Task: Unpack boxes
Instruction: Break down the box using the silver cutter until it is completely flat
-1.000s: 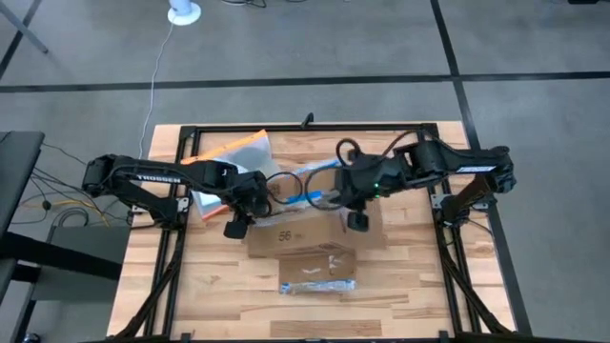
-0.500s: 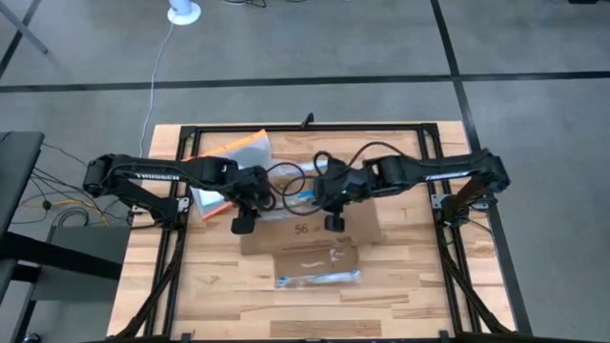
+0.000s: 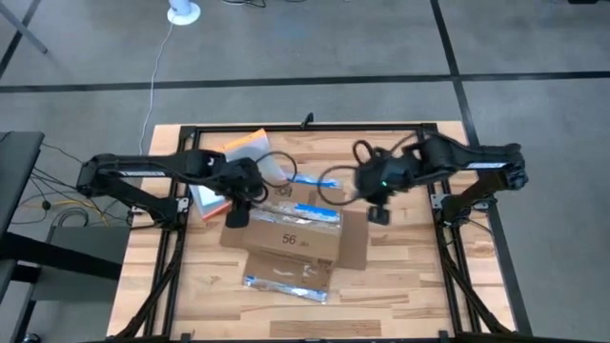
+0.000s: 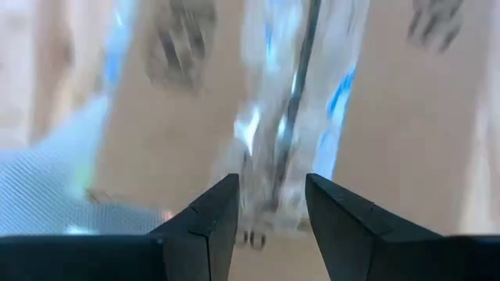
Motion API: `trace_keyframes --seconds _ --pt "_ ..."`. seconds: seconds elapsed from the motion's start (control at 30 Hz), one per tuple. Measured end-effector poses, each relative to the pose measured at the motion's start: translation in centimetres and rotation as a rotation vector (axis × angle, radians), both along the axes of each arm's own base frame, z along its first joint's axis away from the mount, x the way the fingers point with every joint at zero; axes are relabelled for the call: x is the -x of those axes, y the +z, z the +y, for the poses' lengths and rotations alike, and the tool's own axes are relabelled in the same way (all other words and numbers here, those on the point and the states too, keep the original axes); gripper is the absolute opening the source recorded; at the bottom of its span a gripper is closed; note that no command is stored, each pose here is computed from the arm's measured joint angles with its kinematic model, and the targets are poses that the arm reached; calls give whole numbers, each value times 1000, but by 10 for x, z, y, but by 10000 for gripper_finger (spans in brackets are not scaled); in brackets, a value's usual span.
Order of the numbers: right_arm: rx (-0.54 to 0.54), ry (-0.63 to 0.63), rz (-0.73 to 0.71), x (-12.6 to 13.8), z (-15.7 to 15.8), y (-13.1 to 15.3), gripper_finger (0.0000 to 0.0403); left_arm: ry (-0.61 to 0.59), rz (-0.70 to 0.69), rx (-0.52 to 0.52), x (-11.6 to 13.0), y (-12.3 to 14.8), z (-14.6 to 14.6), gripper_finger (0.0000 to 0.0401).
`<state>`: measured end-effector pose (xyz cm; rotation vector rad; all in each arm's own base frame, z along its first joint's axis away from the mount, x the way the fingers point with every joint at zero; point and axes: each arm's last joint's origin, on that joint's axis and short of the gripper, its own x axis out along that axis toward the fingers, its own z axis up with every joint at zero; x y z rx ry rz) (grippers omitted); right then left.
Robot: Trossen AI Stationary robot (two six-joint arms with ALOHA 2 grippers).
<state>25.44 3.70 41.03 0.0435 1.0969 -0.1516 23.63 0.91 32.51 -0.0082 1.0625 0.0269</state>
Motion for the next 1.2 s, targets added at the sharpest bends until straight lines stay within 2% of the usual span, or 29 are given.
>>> trace_keyframes --seconds 0.1,0.2,0.33,0.47,0.6,0.73,0.87,1.2 --pt "-66 -40 117 15 13 -7 65 13 -128 3 -5 20 0 135" --pt "-70 -29 138 16 30 -22 65 2 -186 38 -17 21 0 135" --pt "41 -20 157 11 50 -62 65 -43 -80 115 -42 -11 -9 135" --pt "139 -71 171 11 60 -109 65 -117 24 112 -57 -35 -28 135" --pt "149 -116 91 10 71 -143 65 -201 97 40 -64 -51 -38 135" --pt "150 -115 12 10 78 -169 65 -197 158 -47 -68 -60 -30 135" --pt "136 -121 -31 10 80 -182 65 -166 220 -48 -61 -61 -23 135" --pt "129 -118 -48 10 81 -181 65 -62 216 -19 -45 -47 -18 135"
